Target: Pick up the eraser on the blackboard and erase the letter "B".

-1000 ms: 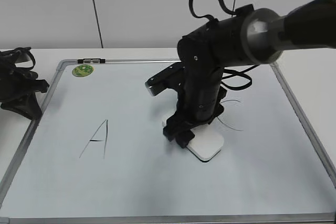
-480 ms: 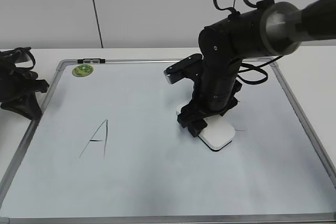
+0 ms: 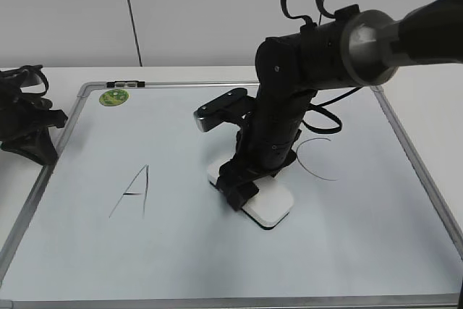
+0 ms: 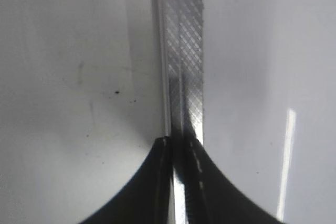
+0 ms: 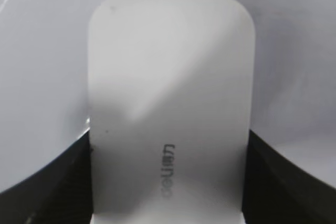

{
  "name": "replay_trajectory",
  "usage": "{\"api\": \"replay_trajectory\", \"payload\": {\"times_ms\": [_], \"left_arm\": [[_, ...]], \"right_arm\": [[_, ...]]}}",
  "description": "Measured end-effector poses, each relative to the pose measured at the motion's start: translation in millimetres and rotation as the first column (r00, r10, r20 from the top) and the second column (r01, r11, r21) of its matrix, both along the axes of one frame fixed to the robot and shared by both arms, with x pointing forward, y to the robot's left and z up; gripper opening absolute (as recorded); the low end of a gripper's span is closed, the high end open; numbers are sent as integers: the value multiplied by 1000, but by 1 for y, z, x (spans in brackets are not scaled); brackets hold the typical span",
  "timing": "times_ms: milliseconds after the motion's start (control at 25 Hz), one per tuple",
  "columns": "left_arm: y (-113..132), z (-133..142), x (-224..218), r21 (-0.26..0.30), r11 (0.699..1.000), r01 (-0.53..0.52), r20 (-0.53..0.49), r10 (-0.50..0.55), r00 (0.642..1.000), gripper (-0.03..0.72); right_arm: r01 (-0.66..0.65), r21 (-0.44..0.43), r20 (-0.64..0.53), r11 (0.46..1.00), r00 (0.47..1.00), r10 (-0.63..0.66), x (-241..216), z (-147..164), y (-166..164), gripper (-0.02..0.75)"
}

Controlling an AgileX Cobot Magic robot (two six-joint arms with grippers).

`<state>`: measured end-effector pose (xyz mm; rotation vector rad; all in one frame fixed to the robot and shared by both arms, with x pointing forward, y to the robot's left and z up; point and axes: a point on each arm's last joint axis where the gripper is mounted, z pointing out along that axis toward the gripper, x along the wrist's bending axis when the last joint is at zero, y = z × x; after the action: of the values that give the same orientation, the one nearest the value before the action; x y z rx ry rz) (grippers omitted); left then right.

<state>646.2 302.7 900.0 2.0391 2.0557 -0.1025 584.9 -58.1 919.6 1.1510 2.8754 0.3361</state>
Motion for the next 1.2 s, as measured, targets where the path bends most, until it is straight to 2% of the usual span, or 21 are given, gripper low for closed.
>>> {"api": "replay_trajectory", "payload": {"times_ms": [200,440,520,640,840,1000,1200], "left_arm": [[0,0,0,0,1000,0,0,0,1000,31],[0,0,0,0,1000,0,0,0,1000,31],[0,0,0,0,1000,0,0,0,1000,31],[0,0,0,0,1000,0,0,0,1000,31],[0,0,0,0,1000,0,0,0,1000,31],[0,-1,0,0,1000,0,-2,0,1000,31],[0,-1,0,0,1000,0,-2,0,1000,31]], "right_arm": [[-67,63,-29,996,997,69,-12,0,17,524],[-87,52,-39,995,995,89,-15,2,17,524],[-93,30,-31,995,995,94,-18,13,13,524],[-83,-2,41,997,996,83,-20,45,4,524],[-10,-43,111,999,994,15,-20,84,-21,524],[115,-45,111,992,988,-109,-2,89,-57,524],[324,-45,100,945,943,-318,24,89,-119,524]]}}
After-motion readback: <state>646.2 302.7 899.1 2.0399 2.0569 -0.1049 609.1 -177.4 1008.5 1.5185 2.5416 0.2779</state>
